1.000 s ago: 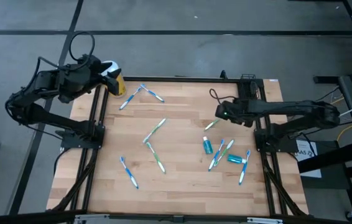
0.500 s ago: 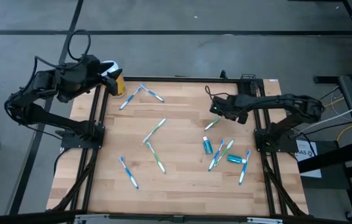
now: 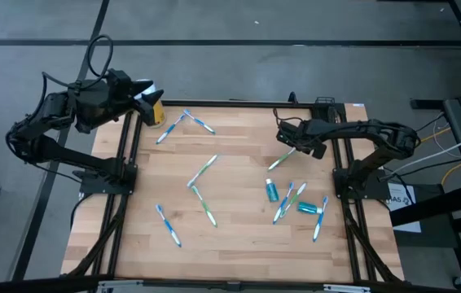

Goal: Pick & Place toothbrushing station
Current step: Put the green toothbrush into the mesh organizer

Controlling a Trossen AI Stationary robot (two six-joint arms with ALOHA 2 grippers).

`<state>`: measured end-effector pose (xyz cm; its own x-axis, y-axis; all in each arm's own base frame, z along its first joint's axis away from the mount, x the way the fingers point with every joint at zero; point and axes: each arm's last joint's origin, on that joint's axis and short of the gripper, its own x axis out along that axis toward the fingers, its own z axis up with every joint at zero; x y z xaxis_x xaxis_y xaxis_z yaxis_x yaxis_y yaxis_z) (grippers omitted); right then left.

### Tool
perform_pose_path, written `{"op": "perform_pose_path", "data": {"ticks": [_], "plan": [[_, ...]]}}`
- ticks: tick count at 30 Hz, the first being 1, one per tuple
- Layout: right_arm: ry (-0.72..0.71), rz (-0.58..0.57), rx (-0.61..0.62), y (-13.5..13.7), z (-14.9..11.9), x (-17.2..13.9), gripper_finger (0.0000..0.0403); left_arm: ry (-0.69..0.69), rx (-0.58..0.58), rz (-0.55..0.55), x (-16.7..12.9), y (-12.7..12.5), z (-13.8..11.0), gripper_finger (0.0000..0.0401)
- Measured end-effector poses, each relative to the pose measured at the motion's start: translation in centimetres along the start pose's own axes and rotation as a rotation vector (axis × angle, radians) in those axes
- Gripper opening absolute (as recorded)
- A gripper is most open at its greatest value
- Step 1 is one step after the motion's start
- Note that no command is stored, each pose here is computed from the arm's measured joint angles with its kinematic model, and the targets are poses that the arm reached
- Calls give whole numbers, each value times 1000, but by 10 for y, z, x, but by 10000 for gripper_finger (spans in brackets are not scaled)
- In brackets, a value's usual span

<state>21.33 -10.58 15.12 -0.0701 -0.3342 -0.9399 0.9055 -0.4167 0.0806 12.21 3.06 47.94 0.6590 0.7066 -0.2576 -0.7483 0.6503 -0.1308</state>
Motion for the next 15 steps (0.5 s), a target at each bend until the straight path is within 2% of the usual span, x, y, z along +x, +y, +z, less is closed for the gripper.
{"op": "perform_pose_path", "data": {"ticks": [15], "plan": [[48, -38, -35, 5, -6, 19, 136, -29, -20, -60, 0, -3, 5, 215]]}}
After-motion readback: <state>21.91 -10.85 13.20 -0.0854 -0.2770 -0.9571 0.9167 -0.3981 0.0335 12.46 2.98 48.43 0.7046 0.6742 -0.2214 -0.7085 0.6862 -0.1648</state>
